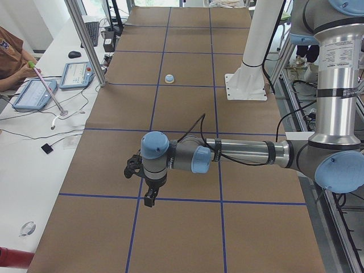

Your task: Place and press bell with both arms

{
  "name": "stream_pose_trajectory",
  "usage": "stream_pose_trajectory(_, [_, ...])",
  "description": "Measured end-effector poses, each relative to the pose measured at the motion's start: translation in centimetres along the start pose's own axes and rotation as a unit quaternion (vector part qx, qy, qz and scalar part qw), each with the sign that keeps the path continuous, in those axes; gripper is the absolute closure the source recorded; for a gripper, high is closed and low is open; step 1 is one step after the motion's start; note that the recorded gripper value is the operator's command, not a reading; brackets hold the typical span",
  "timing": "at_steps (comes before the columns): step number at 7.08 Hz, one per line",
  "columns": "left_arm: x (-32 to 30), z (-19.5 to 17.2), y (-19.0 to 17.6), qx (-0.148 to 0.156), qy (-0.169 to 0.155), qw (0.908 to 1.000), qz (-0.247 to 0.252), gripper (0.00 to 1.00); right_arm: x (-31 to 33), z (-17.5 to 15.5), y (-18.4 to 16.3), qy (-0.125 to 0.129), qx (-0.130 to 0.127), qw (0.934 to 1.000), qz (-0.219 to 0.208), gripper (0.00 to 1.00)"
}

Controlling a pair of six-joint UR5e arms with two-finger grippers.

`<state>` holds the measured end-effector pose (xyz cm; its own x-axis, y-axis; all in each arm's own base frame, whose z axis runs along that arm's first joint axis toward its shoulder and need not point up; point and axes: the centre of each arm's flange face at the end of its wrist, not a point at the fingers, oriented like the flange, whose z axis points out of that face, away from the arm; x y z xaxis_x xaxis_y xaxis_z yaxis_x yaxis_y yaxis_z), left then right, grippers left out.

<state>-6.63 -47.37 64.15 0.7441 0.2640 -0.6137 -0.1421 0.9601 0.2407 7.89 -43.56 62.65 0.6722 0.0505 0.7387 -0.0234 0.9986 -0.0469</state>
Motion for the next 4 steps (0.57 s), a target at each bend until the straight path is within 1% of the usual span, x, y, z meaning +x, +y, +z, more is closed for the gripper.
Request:
stream_pose_trajectory(2, [0.06,0.16,0.43,-0.001,0.004,1.0000,-0.002,0.00,0.06,-0.02,0.01,0.004,0.000,1.0000,0.000,0.00])
stream_pose_trajectory(4, [-0.01,0.23,0.62,-0.002,0.002,1.0000,-0.003,0.00,0.08,-0.03,-0.08,0.012,0.001,0.9999,-0.003,0.00])
